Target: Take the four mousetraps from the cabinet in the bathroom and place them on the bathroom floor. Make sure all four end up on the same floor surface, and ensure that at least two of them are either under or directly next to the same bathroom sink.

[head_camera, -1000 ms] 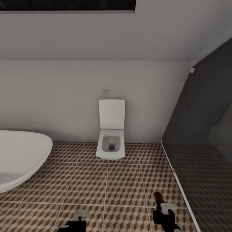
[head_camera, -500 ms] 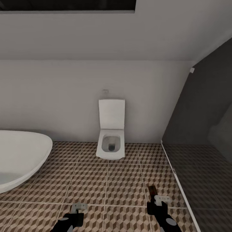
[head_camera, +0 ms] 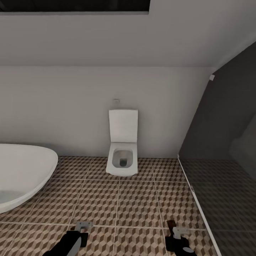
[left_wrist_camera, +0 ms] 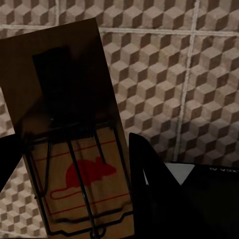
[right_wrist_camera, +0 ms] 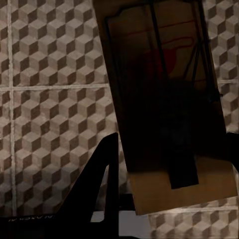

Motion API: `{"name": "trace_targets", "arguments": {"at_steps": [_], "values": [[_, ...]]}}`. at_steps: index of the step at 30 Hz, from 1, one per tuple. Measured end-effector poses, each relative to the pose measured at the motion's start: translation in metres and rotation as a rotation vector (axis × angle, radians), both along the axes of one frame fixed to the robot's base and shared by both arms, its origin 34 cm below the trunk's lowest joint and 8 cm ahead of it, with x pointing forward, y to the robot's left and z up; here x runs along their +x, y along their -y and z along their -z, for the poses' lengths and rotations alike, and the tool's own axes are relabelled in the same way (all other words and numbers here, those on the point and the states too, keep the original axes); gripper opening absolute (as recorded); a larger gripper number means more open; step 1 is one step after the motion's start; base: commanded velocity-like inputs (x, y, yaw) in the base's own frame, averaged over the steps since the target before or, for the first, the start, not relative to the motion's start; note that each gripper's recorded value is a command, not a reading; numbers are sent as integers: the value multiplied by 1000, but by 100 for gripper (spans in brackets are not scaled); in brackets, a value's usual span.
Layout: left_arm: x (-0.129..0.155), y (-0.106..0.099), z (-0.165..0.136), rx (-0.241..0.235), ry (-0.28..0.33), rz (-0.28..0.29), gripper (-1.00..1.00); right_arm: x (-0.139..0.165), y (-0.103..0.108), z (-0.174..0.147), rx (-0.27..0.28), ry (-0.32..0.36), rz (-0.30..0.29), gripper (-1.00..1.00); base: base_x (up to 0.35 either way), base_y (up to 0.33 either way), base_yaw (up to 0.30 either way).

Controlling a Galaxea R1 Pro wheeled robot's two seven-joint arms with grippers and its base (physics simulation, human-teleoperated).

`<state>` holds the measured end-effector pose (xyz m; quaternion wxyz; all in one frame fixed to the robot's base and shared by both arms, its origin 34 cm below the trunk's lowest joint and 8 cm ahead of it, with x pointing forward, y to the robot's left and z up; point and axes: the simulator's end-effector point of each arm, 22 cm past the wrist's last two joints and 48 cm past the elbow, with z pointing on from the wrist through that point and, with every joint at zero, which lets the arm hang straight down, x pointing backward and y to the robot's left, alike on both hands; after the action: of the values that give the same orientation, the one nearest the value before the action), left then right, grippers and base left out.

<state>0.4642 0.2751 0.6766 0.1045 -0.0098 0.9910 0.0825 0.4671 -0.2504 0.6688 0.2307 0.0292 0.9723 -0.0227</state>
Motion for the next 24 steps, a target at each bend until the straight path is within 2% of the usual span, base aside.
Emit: {"name": "trace_targets", "arguments": {"at_steps": [5,9,14,24], "values": [[1,2,0,-1,-4,1,-100,1,-10,0,14,0,1,-100,0,0,0],[-2,3,1,-4,-14,0,-100,21,-18,-13,27,45,-1,-100,0,0,0],[-13,0,6,4,-42,-3,-100,24,-36,-19,49,-1,-4,-100,0,0,0],[-13,4,7,-9,-43,-4,-100,47,-55,-38,73,43,7,-100,0,0,0]]}}
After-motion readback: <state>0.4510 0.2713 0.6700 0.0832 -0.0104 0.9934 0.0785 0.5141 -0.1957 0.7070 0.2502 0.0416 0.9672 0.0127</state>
